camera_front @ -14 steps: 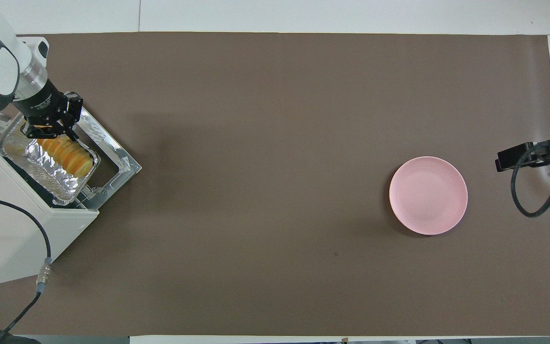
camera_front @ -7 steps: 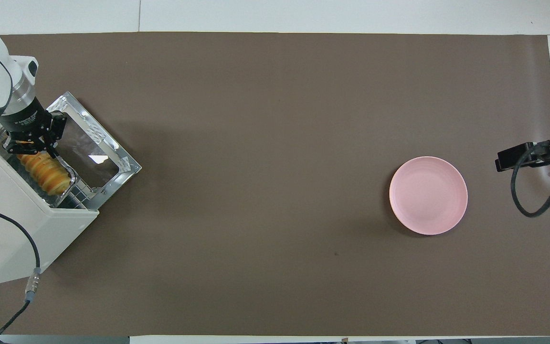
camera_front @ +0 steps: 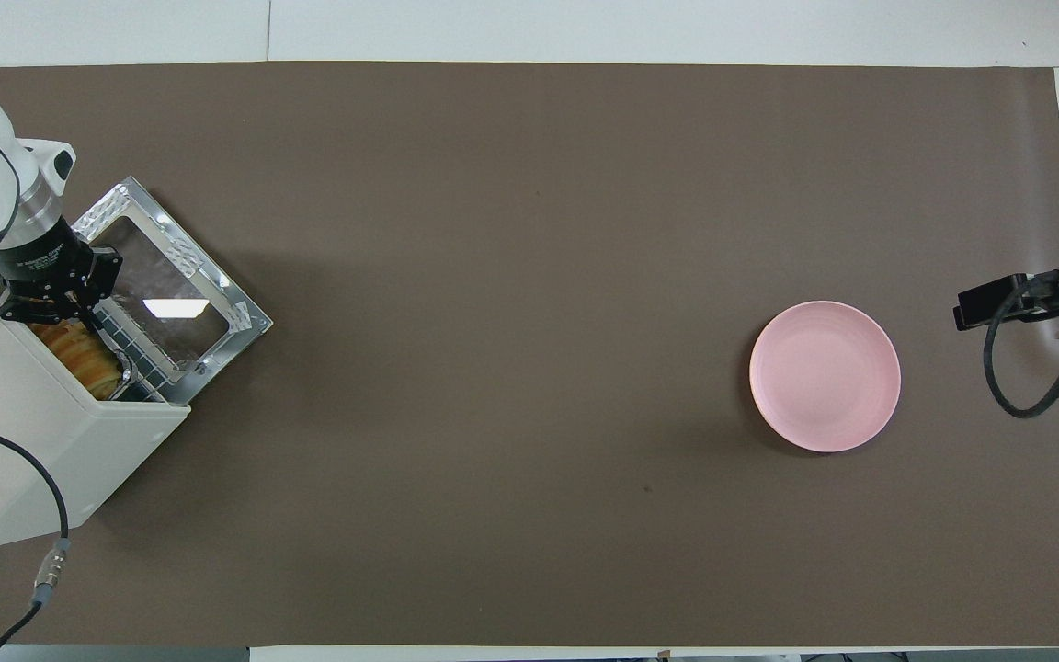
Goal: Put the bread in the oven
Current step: 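Lower the foil tray into the toaster oven with the left gripper, then release the tray and withdraw the left gripper from the oven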
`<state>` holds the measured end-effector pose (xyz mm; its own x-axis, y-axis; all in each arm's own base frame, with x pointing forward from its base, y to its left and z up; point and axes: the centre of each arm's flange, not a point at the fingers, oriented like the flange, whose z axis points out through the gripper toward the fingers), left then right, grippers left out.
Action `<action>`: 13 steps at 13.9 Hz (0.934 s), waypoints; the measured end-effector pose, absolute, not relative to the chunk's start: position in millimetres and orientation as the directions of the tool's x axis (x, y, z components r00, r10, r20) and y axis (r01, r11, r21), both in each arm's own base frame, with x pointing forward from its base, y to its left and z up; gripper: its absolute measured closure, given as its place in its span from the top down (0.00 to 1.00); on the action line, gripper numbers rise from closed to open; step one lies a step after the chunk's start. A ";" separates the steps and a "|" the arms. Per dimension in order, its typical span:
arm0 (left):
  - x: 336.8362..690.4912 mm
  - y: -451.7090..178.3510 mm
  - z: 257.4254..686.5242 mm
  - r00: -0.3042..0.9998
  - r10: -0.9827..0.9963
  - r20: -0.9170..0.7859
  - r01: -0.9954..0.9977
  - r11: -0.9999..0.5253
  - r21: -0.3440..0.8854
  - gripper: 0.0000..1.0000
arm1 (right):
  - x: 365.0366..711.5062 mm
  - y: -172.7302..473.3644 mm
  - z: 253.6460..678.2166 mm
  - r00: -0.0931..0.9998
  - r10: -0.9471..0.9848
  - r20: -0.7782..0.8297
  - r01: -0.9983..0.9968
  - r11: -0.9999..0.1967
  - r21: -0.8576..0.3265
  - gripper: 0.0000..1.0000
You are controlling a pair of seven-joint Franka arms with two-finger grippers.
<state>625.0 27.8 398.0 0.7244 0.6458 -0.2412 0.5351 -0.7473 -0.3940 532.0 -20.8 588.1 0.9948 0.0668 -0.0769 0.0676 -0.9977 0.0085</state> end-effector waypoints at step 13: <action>643.3 33.9 471.9 0.827 0.550 -0.114 0.509 -0.820 -0.262 1.00 | 532.0 -20.8 588.1 0.995 0.067 -0.077 0.068 -0.998 0.008 1.00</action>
